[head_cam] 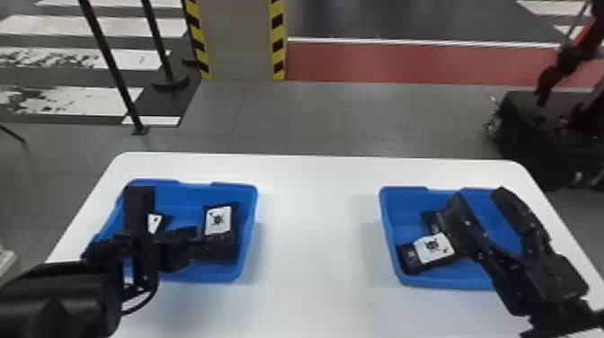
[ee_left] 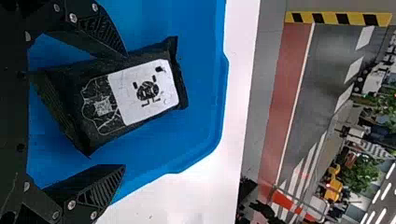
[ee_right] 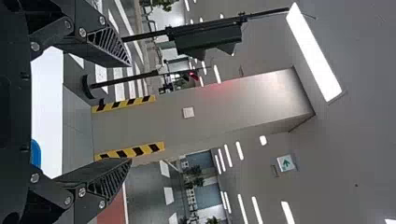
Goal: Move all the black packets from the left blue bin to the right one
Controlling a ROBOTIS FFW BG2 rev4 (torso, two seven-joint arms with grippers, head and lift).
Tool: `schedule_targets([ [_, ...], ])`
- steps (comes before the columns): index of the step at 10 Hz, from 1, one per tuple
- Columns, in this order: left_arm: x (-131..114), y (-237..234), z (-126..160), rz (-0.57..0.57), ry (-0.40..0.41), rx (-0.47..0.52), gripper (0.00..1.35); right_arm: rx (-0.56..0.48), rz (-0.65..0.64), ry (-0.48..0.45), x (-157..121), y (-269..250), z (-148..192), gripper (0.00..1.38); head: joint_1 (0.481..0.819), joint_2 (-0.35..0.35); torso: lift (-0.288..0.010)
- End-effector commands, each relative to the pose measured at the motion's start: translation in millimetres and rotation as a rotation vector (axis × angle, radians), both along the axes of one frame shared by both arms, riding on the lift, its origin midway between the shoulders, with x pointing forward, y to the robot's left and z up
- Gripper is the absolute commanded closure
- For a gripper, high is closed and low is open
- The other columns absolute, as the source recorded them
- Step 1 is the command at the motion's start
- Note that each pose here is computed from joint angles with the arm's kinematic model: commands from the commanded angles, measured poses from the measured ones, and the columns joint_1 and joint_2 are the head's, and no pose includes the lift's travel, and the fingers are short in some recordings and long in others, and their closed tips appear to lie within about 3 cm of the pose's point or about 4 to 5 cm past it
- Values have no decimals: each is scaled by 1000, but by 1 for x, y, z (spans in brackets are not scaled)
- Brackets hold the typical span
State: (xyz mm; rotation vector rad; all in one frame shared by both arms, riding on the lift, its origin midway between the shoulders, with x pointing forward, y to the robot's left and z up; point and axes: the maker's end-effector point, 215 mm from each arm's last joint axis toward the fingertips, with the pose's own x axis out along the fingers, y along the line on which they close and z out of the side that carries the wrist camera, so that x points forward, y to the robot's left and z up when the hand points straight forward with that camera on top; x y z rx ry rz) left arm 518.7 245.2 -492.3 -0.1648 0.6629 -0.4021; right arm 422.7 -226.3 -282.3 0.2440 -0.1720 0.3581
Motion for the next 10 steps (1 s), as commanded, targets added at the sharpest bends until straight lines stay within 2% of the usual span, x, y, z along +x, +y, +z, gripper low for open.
schedule_targets([
  [1, 0, 6, -10, 12, 32, 7, 263, 4, 2, 4, 1, 1, -1, 331, 695, 21, -110],
  [2, 2, 9, -18, 15, 54, 4, 364, 5, 3, 9, 1, 1, -2, 331, 695, 25, -110],
  [3, 6, 6, -26, 1, 75, -4, 522, 6, 5, 10, 1, 2, -3, 331, 695, 30, -110],
  [4, 9, 1, -30, -18, 78, -14, 811, 7, 7, 10, 2, 2, -2, 331, 695, 32, -110],
  [5, 12, -4, -24, -26, 47, -29, 1050, 12, 10, 12, 1, 3, -3, 331, 695, 28, -110],
  [6, 17, -5, -18, -29, 7, -31, 1216, 16, 11, 16, 0, 3, -4, 331, 695, 24, -110],
  [8, 18, -3, -6, -59, -64, -41, 1211, 26, 19, 22, 1, 7, -6, 331, 695, 20, -110],
  [10, -1, -14, 7, -111, -94, -96, 1211, 30, 36, 19, 2, 13, -2, 332, 695, 21, -110],
])
